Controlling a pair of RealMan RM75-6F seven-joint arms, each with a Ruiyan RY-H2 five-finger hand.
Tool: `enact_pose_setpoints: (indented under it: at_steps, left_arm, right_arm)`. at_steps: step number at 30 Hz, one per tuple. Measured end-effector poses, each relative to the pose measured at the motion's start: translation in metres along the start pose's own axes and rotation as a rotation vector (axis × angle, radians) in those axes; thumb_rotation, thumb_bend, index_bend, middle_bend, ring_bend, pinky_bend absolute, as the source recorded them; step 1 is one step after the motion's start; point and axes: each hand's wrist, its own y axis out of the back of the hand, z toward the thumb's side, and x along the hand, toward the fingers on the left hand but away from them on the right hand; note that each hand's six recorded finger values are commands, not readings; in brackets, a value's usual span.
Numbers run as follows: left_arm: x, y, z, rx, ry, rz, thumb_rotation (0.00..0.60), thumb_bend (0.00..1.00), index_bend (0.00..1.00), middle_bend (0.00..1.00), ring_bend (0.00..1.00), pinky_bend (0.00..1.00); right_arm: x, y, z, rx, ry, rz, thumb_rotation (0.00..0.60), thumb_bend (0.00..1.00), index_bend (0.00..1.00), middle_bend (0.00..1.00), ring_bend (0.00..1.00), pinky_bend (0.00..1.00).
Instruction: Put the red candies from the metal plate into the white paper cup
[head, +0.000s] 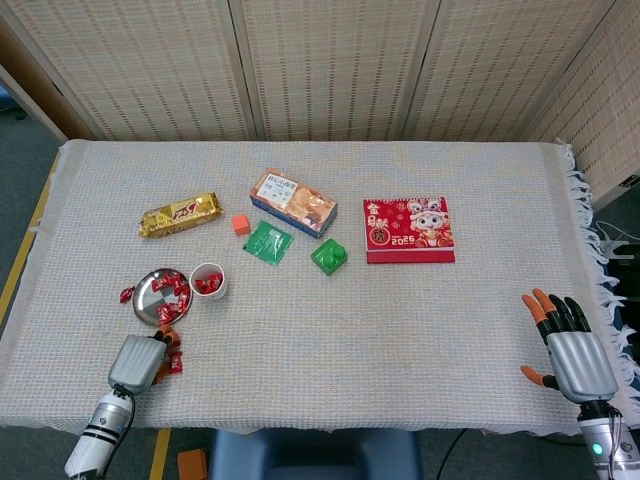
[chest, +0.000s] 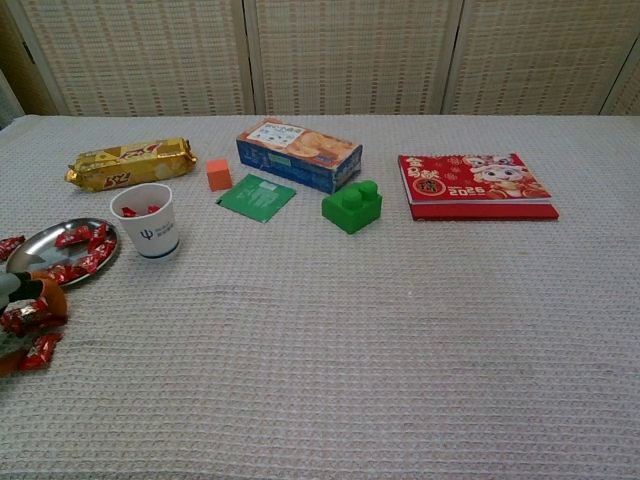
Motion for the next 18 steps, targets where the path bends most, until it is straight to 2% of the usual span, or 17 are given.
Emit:
enact_pose_setpoints:
  at_steps: [6, 14, 18]
  left_arm:
    - [0.0007, -0.0056, -0.0046, 0.013, 0.014, -0.016, 0.6, 0.35, 0.41, 0.32, 0.66, 1.0]
    - [-0.0005, -0.0035, -0.0069, -0.017, 0.014, 0.005, 0.6, 0.34, 0.49, 0.46, 0.67, 1.0]
    - [0.0006, -0.0042, -0.0103, -0.027, 0.018, 0.006, 0.6, 0.34, 0.51, 0.47, 0.67, 1.0]
  right_arm:
    - [0.0002, -0.0003, 0.0004, -0.001, 0.002, 0.003, 0.6, 0.03, 0.0, 0.0, 0.0, 0.0]
    - [0.0001, -0.0012, 0.0013, 0.0, 0.005, 0.008, 0.6, 0.03, 0.0, 0.0, 0.0, 0.0]
    - [0.0001, -0.0018, 0.0012, 0.002, 0.004, 0.01, 0.6, 0.03, 0.0, 0.0, 0.0, 0.0]
